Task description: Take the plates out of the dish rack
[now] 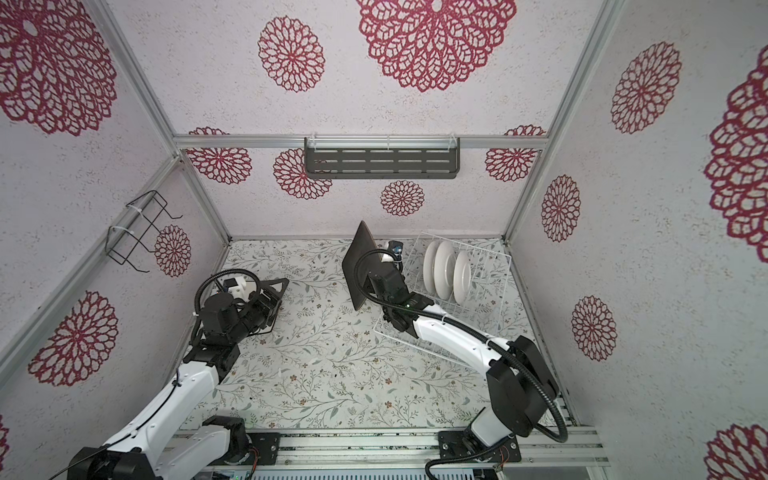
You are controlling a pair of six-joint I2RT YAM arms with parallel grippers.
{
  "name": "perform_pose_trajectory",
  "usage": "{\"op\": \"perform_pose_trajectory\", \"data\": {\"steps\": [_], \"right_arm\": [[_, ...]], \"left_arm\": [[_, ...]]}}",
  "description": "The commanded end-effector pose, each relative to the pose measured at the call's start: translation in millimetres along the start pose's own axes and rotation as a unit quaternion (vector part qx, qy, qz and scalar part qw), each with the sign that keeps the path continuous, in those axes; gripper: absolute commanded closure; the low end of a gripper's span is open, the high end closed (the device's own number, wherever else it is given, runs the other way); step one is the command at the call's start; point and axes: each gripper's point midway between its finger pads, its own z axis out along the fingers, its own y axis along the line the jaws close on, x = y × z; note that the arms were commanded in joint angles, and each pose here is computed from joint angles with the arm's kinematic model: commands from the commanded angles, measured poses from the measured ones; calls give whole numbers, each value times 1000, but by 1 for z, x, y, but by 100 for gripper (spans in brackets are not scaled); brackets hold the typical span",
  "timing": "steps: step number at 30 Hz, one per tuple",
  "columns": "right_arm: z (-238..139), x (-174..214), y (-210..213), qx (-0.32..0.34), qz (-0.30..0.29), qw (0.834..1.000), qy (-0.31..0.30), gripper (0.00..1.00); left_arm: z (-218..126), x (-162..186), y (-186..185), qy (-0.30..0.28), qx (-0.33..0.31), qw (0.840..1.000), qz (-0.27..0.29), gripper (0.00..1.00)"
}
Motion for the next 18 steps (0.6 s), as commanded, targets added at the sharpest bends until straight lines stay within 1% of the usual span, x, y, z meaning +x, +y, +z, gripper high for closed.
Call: {"op": "perform_pose_trajectory", "data": {"steps": [1, 5, 10, 15, 18], "right_arm": [[-54, -100, 62, -155, 130, 972, -121, 100], [-57, -96, 61, -179, 160, 965, -109, 100], [-66, -89, 62, -218, 216, 947, -93, 100], [-71, -81, 68, -250, 241, 935, -71, 100], [-76, -78, 73, -282, 254, 923, -68, 100]], "left_arm": [[4, 0, -20, 4, 36, 999, 8, 3], [9, 3, -21, 8, 47, 999, 8, 3], [16, 6, -13, 5, 57, 998, 11, 3], [23, 14, -19, 34, 73, 997, 20, 3], [27, 21, -23, 51, 85, 995, 26, 3]]}}
